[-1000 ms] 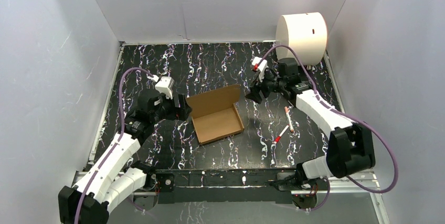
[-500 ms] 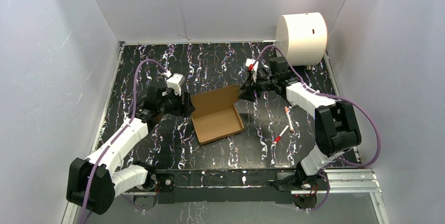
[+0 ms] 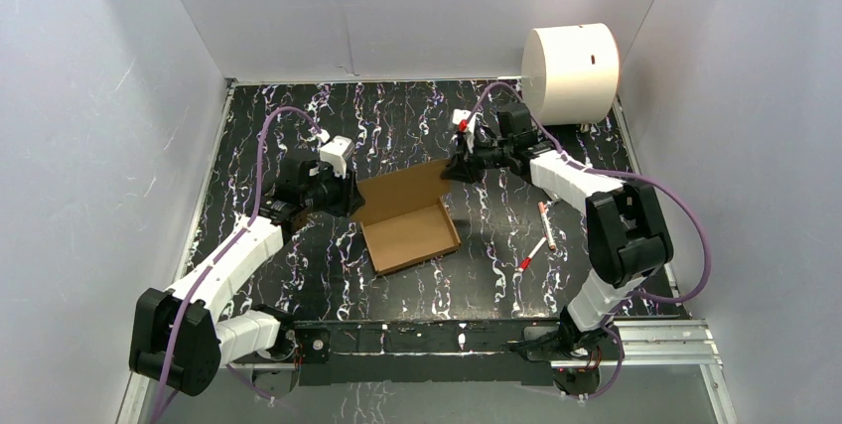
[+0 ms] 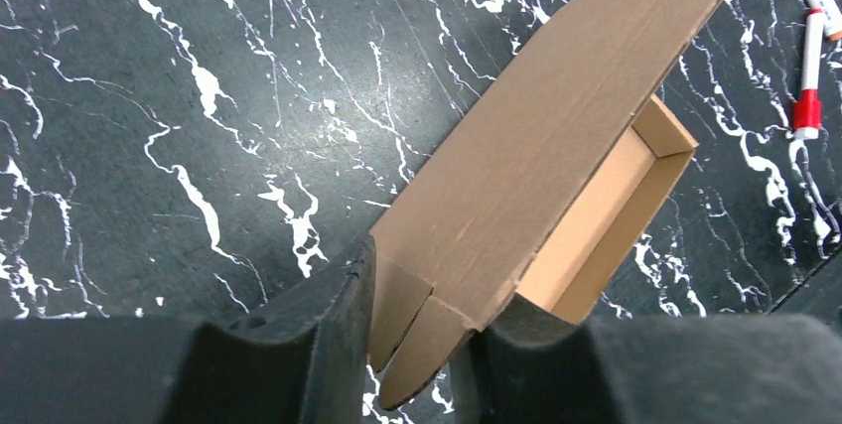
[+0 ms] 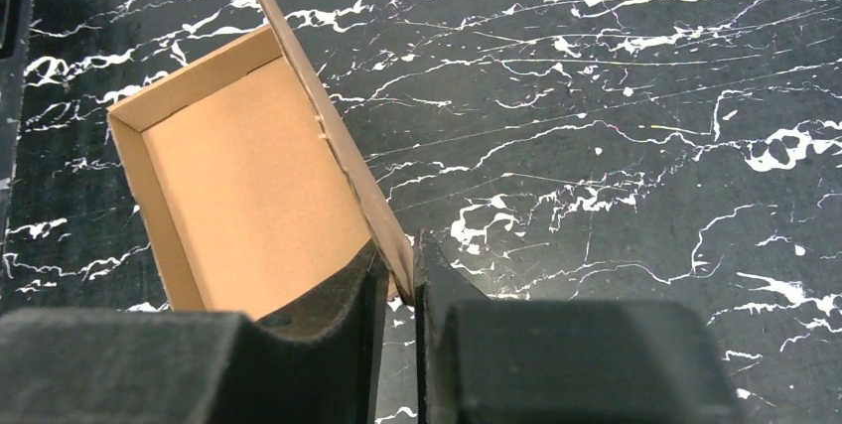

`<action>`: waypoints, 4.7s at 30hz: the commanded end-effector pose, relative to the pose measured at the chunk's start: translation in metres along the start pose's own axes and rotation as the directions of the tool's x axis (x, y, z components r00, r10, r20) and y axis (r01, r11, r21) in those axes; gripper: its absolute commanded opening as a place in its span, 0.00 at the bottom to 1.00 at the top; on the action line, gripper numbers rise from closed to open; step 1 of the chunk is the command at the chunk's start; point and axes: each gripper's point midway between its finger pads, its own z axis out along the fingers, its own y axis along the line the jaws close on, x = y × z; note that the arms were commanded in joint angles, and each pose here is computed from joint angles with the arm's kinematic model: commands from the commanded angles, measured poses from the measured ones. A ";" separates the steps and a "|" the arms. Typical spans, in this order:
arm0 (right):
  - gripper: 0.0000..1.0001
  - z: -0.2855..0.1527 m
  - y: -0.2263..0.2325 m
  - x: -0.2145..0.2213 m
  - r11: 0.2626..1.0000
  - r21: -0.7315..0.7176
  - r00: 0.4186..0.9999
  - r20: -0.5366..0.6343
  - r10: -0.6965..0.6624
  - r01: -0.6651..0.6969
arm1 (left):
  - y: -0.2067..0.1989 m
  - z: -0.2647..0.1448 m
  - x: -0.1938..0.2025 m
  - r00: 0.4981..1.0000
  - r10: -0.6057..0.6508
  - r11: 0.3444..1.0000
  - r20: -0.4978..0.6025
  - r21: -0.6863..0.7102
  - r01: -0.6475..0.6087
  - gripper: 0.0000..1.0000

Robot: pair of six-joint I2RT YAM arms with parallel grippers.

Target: Fold the paper box

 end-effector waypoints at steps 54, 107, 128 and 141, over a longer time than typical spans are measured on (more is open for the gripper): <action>0.32 0.015 0.010 -0.019 0.717 0.696 0.997 -0.014 0.073 -0.042 | 0.035 -0.015 -0.047 0.941 -0.236 0.905 0.243 -0.296 0.304 0.49; 0.00 0.032 0.013 -0.022 0.806 0.578 0.989 0.018 0.148 -0.131 | 0.052 0.000 -0.041 0.925 -0.350 0.900 0.147 -0.219 0.376 0.06; 0.00 0.044 -0.012 -0.016 0.400 0.842 0.916 0.244 0.317 -0.363 | 0.033 0.019 -0.084 0.764 -0.476 0.805 0.435 -0.135 0.578 0.14; 0.00 0.038 -0.002 0.005 0.326 0.862 0.906 0.294 0.303 -0.388 | 0.023 0.028 -0.089 0.693 -0.519 0.761 0.499 -0.098 0.641 0.20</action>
